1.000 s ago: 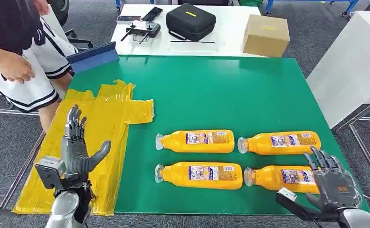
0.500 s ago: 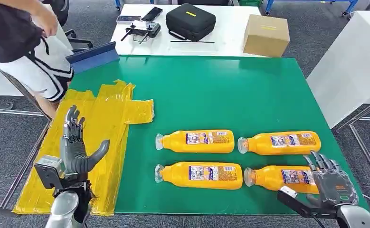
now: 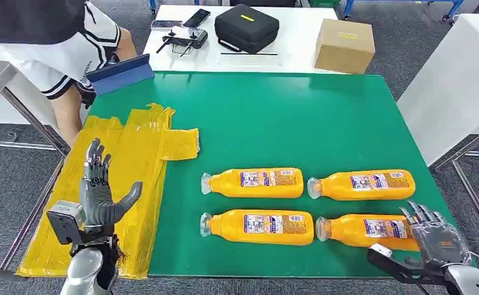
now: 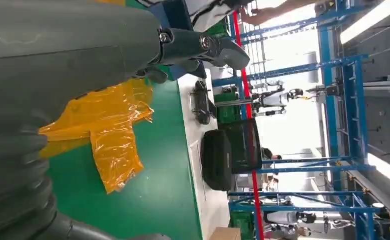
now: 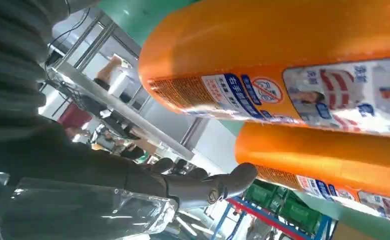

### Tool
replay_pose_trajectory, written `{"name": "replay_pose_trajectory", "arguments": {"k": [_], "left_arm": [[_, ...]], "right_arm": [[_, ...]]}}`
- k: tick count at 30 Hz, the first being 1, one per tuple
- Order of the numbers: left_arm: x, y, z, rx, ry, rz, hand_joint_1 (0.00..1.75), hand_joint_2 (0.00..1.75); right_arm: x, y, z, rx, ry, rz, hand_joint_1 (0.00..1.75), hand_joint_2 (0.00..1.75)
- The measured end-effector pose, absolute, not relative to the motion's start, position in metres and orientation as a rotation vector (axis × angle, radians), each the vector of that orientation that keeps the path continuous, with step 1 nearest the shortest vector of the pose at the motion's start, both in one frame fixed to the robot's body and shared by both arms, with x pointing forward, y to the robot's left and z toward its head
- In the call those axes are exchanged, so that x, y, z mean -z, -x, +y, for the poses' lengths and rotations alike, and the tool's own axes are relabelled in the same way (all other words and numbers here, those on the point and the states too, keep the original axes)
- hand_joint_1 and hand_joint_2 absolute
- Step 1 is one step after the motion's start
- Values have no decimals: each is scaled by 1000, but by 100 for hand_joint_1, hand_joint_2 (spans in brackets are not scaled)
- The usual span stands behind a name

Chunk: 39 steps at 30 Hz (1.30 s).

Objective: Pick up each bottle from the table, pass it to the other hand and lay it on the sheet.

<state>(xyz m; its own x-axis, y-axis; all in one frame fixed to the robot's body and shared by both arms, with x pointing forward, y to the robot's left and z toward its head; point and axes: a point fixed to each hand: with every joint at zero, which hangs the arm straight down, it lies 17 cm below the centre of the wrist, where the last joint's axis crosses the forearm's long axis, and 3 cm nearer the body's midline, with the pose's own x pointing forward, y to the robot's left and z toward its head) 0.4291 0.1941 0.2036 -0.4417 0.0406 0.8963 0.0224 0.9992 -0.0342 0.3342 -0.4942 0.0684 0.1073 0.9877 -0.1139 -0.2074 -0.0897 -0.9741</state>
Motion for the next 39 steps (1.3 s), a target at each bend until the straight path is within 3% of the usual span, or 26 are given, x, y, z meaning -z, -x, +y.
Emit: {"name": "replay_pose_trajectory", "arguments": {"k": [39], "left_arm": [[-190, -444, 192, -35, 59, -1989, 0, 175]], "right_arm": [[-27, -349, -503, -1297, 1052, -841, 0, 175]]}}
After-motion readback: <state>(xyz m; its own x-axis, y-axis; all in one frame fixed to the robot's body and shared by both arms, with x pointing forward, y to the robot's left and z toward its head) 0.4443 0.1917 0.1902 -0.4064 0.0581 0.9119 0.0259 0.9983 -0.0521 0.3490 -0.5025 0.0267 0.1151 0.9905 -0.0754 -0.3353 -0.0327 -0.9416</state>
